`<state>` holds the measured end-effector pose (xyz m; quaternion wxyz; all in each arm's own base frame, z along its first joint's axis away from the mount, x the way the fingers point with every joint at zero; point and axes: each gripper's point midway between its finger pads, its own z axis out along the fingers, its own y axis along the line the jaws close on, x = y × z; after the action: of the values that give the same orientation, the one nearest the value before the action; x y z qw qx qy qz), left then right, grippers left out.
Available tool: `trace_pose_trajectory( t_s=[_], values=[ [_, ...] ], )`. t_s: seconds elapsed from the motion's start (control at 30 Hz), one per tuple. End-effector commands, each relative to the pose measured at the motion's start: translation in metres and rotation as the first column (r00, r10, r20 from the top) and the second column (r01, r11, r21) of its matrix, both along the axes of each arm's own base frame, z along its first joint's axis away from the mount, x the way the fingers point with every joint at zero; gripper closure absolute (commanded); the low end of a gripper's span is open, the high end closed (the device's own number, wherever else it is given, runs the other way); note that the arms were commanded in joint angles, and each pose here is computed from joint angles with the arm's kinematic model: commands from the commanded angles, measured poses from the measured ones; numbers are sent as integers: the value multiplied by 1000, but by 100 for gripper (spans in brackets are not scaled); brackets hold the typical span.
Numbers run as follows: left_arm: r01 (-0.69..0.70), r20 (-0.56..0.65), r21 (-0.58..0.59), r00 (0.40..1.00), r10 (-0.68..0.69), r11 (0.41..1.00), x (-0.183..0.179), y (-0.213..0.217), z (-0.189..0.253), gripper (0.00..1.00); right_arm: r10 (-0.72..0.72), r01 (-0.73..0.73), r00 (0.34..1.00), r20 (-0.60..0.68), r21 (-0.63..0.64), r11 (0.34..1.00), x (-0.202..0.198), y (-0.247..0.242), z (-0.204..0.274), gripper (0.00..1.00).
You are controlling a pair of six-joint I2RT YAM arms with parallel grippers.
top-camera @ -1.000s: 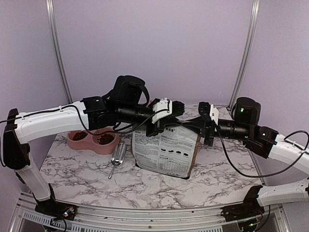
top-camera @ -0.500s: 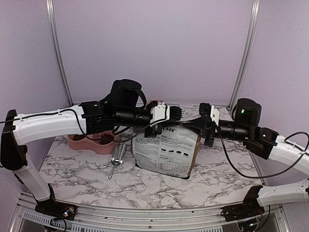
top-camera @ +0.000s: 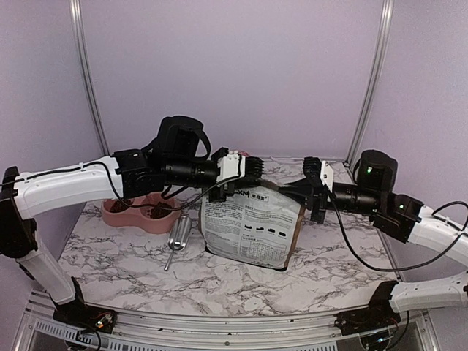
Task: Serve the pet food
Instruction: Press the seal on the pet food bag.
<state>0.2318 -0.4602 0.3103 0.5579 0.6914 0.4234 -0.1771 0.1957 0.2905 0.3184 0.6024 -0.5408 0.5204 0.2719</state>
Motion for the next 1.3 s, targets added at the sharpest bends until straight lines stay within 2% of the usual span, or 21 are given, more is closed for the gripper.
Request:
trace_pose_trajectory(
  t_s=[0.0,0.13,0.33,0.57,0.6,0.73,0.83,0.93,1.27],
  values=[
    [-144,22,59,989,143,988,35,40,-4,87,37,-43,996,83,80,996,-16,-6,35,100],
    [-146,31,67,989,144,987,38,44,-5,88,37,-43,996,81,81,996,-16,-6,35,100],
    [-129,34,80,991,127,988,36,44,-7,100,36,-42,996,81,80,996,-16,-6,34,100],
    [-94,7,90,996,94,992,29,45,-4,100,1,-8,996,87,80,997,-9,-7,35,100],
    [-81,-10,90,997,82,993,26,43,-2,100,-16,10,996,88,69,998,-5,-7,32,98],
    [-18,-87,102,996,27,995,14,39,8,100,-27,27,998,52,3,1000,6,0,28,67],
    [11,-133,116,991,4,993,9,37,10,100,-2,2,1000,16,-31,1000,6,6,27,57],
    [31,-164,119,986,-11,992,5,36,11,100,23,-23,1000,-8,-48,999,2,14,25,53],
    [118,-270,106,959,-86,987,-13,35,20,100,49,-55,998,-41,-146,988,-5,42,16,55]
  ],
)
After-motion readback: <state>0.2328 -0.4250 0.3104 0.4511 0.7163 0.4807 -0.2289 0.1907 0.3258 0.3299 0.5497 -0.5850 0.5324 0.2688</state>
